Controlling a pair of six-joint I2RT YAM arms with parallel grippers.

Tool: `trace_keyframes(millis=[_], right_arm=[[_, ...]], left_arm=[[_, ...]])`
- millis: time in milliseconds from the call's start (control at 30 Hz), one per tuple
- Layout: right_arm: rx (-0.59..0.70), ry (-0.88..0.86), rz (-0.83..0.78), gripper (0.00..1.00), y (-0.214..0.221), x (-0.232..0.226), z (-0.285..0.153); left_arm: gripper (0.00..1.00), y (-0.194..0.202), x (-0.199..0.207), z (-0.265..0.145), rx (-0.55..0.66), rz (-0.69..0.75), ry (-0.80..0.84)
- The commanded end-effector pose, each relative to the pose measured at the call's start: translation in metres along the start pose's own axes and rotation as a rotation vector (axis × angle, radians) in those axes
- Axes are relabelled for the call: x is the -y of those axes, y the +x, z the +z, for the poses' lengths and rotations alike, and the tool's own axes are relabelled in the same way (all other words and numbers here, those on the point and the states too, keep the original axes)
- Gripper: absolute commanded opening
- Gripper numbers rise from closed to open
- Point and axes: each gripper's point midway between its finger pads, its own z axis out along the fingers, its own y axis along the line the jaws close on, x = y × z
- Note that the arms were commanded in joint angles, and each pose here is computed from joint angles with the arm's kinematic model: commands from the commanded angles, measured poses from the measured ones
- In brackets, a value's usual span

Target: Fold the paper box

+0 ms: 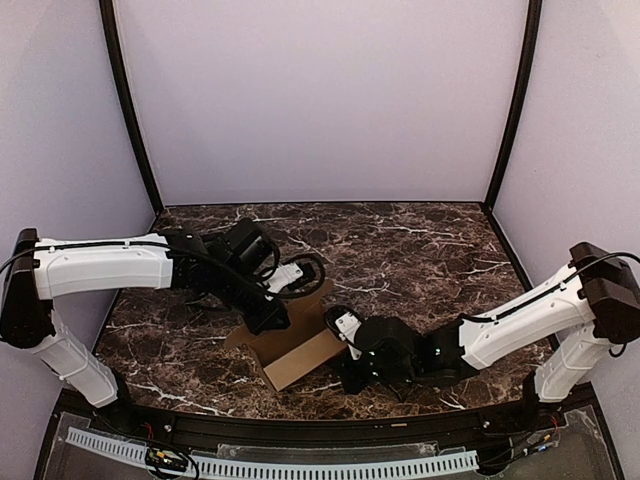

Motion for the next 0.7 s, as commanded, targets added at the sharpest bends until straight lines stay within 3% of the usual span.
trace_keyframes(millis=[0,233,667], right_arm=[[0.201,-0.057,-0.016,0.00,-0.046,-0.006,-0.005],[0.322,-0.092,-0.049,0.00,-0.051,-0.003,-0.004],[0.292,-0.124,-0.082,0.00,-0.021,0.000,0.010]], left_arm=[[0.01,0.002,0.053,-0.004,-0.001,0.059,0.189],[0.01,-0.003,0.061,-0.010,0.005,0.070,0.189],[0.01,-0.011,0.043,-0.031,0.011,0.054,0.032]])
